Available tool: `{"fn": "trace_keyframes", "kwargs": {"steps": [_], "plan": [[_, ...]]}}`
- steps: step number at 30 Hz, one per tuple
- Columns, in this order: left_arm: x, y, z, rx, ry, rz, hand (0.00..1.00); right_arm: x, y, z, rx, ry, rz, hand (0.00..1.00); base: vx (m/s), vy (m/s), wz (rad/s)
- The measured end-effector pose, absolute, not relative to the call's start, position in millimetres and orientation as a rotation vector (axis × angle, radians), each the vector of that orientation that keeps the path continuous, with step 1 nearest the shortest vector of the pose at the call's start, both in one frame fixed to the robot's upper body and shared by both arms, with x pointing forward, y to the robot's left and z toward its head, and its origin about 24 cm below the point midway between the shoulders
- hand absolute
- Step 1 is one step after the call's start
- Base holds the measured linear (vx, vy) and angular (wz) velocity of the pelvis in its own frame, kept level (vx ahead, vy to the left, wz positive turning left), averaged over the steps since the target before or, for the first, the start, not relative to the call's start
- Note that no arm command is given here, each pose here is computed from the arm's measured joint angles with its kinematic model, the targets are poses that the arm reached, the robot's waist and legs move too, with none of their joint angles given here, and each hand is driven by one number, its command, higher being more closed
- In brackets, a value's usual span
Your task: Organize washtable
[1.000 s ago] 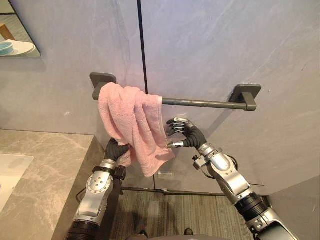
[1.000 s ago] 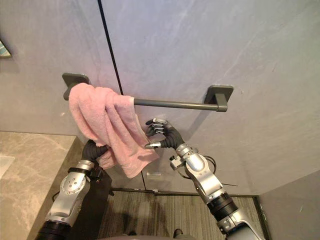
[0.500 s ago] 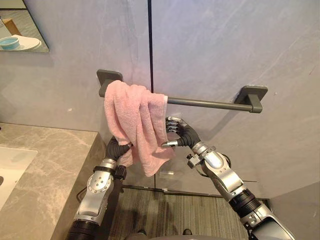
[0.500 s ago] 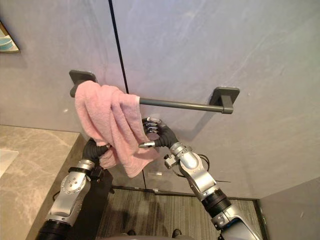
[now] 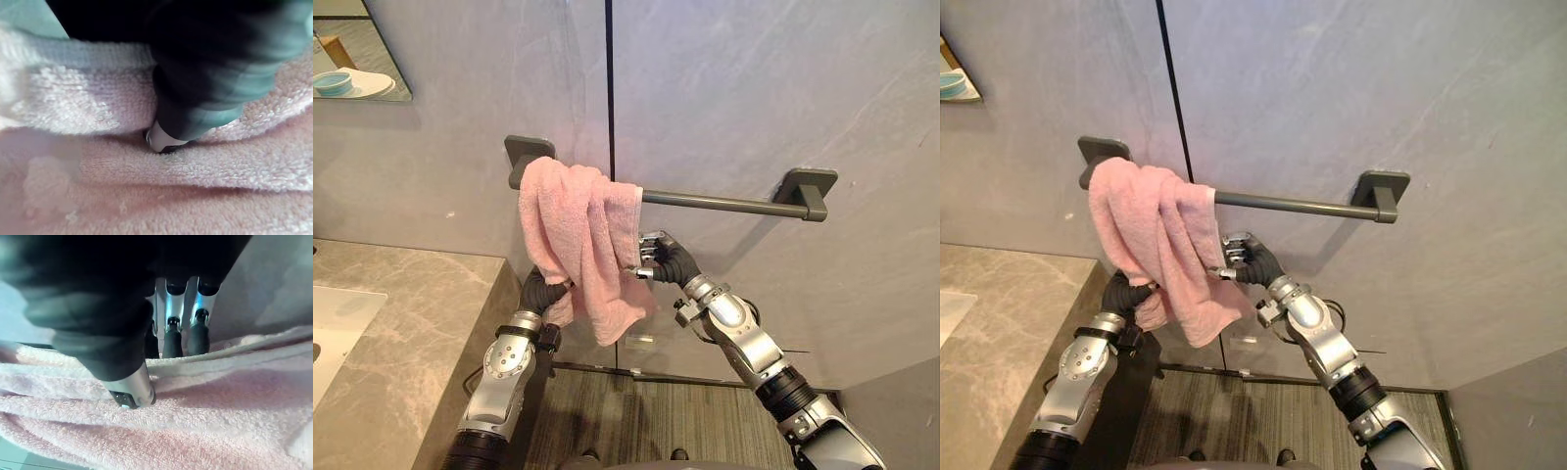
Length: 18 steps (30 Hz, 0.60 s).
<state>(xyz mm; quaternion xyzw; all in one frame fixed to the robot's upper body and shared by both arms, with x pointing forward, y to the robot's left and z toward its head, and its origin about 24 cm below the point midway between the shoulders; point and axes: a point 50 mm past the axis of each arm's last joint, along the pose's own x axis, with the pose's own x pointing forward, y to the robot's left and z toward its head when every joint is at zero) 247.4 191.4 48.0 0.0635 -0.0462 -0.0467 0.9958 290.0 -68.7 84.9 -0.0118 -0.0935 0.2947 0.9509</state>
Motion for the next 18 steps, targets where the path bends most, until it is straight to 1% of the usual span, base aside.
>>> {"fn": "trace_keyframes", "kwargs": {"steps": [18], "plan": [[247.7, 191.5, 48.5, 0.127, -0.094, -0.093, 1.00, 291.3, -65.1, 89.3, -0.022, -0.205, 0.624, 1.00, 0.00, 0.000, 0.00]]}}
